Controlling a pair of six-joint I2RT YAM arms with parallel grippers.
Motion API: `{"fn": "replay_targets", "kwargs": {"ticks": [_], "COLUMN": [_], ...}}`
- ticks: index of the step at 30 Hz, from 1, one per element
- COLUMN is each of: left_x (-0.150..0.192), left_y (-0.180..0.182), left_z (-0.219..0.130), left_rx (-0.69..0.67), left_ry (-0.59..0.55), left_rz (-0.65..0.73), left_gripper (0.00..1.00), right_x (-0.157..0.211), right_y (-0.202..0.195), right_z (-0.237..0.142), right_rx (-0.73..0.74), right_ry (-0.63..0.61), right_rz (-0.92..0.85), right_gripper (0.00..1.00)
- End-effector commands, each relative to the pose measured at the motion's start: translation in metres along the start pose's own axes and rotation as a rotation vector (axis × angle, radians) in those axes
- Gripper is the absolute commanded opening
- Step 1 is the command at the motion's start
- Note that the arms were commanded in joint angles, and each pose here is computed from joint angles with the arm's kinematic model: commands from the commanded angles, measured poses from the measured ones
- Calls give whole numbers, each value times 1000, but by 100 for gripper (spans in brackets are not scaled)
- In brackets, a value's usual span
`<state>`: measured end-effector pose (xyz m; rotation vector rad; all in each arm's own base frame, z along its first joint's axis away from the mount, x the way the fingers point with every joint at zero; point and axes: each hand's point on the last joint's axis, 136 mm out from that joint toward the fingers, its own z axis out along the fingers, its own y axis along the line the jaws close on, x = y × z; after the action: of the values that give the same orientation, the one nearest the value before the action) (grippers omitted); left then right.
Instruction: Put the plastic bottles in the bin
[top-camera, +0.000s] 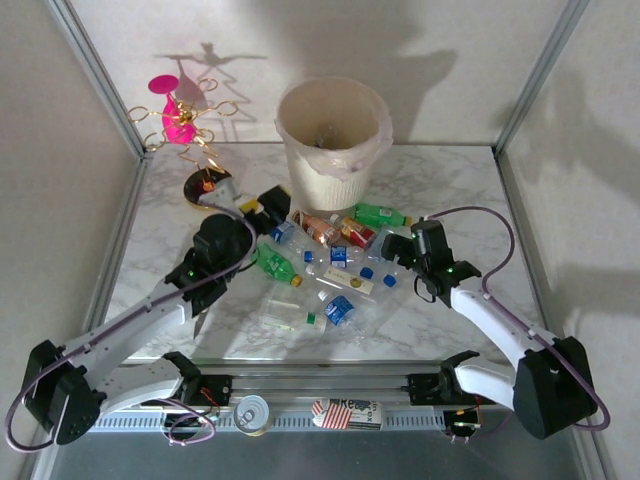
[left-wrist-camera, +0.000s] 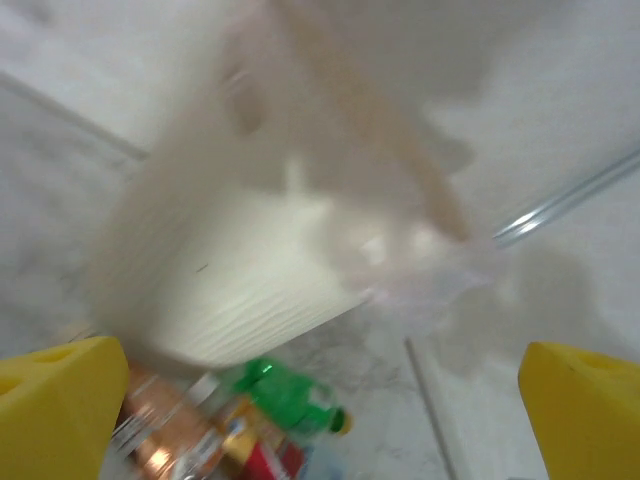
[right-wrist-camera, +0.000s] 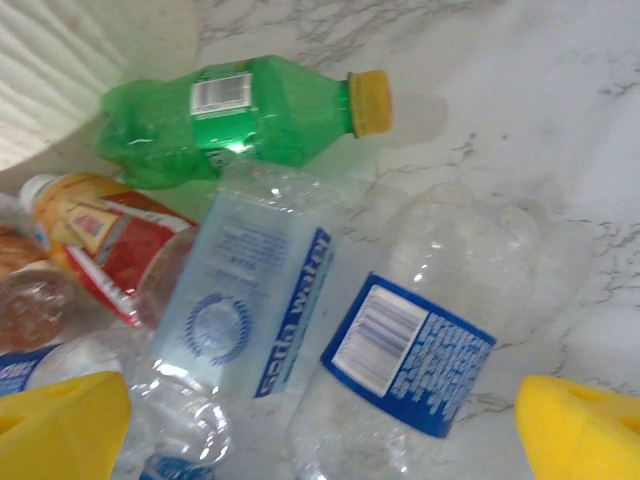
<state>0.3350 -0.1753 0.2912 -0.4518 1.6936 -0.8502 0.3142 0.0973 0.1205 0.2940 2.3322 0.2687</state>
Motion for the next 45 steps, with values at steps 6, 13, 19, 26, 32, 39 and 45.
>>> {"fn": "replay_targets", "kwargs": {"ticks": [6,13,19,26,32,39,45], "left_x": [36,48,50,59,61,66,68], "left_y": [86,100,94,97,91,83,79], "left_z": [-33,-34,-27,-25,-20,-14,-12], "left_rx": [-186,-168,-179,-182,-175,-168,-163], "left_ry": [-14,-32,0,27,40,64,73], "left_rz": [-215,-309,-254,-257,-249,-235,-232], "left_gripper": [100,100,100,100,100,99,99], "right_x": [-10,2,14,30,42,52,55], "right_y": [-10,-15,-20,-33,-41,-48,-51], "right_z": [19,35,45,51,55,60,62], "right_rx": [-13,-6,-1,31,44,46,46], "right_ry": [2,52,74,94,108,126,130], "right_rz": [90,120,144,158,166,181,187], "right_gripper": [99,98,97,94,89,86,82]}}
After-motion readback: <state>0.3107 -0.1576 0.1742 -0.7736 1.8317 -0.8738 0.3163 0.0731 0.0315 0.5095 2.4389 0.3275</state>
